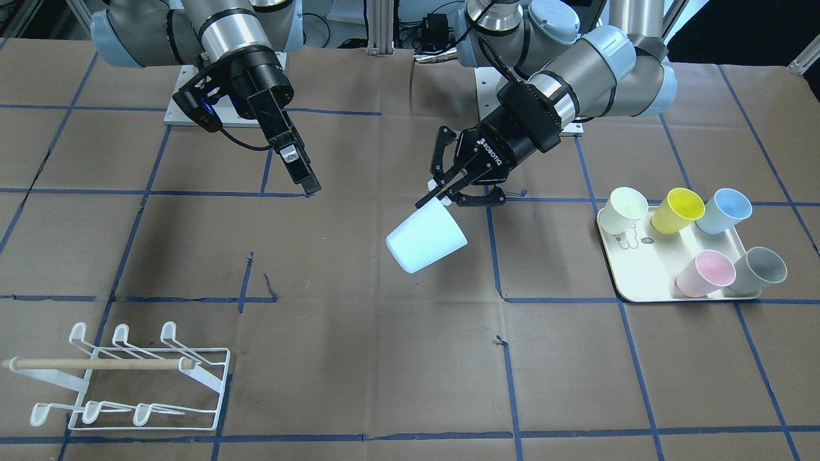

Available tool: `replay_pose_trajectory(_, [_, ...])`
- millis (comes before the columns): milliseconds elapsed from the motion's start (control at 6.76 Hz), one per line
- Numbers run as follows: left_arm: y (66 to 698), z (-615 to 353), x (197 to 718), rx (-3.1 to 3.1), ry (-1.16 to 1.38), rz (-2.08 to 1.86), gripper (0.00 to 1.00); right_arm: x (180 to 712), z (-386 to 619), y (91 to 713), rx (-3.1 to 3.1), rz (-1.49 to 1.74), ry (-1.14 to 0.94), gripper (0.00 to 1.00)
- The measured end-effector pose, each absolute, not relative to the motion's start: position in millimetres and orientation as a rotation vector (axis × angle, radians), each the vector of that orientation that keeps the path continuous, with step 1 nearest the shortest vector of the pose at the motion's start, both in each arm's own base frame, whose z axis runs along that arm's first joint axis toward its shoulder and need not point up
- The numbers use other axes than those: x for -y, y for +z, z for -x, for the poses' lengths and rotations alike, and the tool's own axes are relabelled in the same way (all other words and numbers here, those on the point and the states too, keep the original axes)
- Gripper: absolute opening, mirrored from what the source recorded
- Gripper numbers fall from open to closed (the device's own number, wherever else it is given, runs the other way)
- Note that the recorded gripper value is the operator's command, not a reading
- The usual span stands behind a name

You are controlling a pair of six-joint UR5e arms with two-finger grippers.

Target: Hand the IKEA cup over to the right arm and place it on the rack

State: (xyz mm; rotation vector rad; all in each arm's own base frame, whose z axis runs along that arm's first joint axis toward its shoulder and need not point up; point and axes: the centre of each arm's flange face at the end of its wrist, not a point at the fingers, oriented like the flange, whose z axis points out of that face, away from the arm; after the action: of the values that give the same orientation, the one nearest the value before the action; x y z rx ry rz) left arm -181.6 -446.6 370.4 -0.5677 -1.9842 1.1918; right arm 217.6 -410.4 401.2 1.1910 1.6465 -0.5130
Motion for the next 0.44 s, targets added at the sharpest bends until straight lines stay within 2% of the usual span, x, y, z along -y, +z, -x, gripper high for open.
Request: replay_pose_trajectory(444, [368,189,428,1.9,1.166,0.578,0.03,424,-234,392,-1.656,-1.205,-0.462,0.99])
